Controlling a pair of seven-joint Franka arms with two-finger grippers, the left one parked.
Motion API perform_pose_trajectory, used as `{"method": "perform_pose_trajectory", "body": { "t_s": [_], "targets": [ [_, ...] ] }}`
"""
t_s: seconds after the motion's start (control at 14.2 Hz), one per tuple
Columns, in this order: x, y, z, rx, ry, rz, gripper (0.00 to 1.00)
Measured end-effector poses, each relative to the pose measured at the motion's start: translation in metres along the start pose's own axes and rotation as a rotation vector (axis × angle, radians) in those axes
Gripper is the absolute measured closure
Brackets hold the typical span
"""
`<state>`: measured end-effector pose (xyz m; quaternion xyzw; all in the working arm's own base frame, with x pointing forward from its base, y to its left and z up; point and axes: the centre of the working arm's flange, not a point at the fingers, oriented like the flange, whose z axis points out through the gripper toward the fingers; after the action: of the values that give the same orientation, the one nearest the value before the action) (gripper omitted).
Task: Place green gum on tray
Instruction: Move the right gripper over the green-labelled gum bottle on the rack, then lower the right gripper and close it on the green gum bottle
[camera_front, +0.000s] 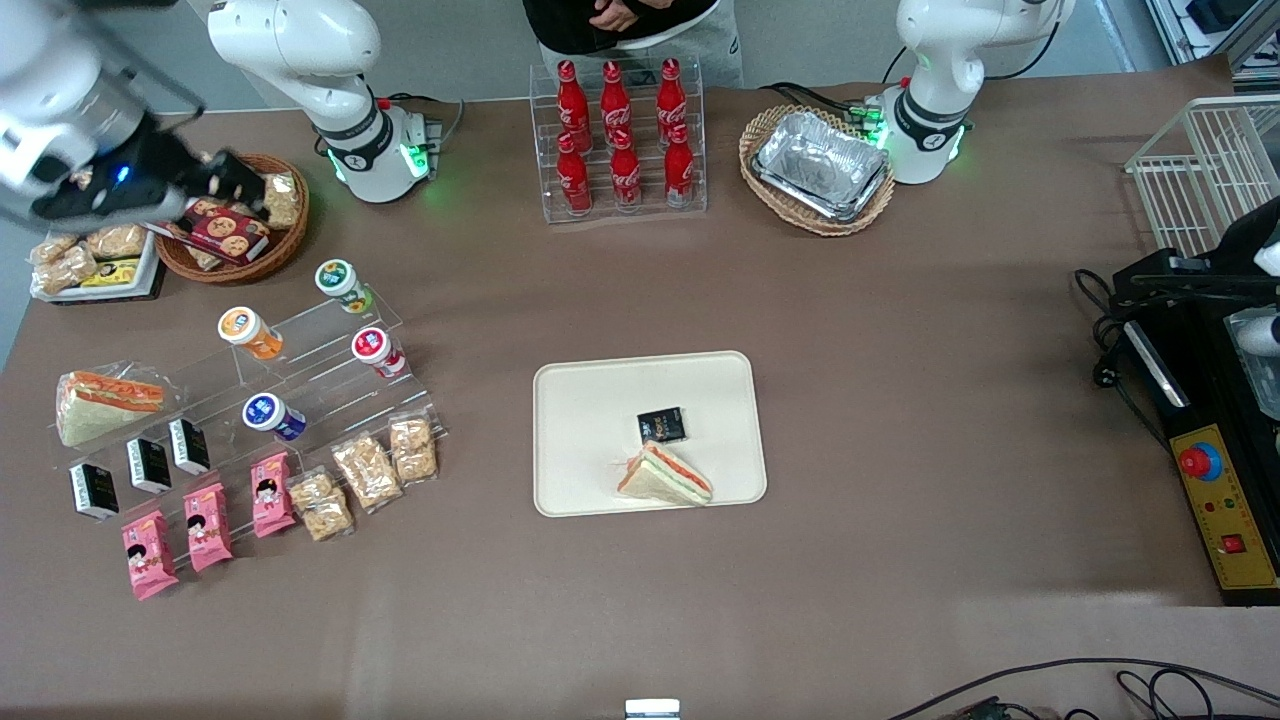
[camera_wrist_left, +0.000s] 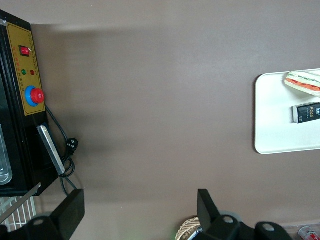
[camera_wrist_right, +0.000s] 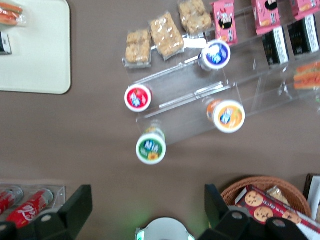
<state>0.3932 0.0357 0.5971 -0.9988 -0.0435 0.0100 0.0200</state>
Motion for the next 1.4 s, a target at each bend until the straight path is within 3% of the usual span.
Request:
{"method": "perform_pose_trajectory", "body": {
  "t_s": [0.21,0.49,0.84,1.05,1.4],
  "targets": [
    [-0.038,-0.004,0.008,0.001,0.014,0.011,0.00],
    [-0.036,-0.014,0.020,0.027,0.004,0.041,0.00],
    [-0.030,-0.023,0.035,0.022,0.003,0.071,0.00],
    [-0.023,-0.024,0.082,0.006,0.008,0.076,0.00],
    [-0.020,-0.020,0.168,-0.010,-0.023,0.078,0.00]
  ]
}}
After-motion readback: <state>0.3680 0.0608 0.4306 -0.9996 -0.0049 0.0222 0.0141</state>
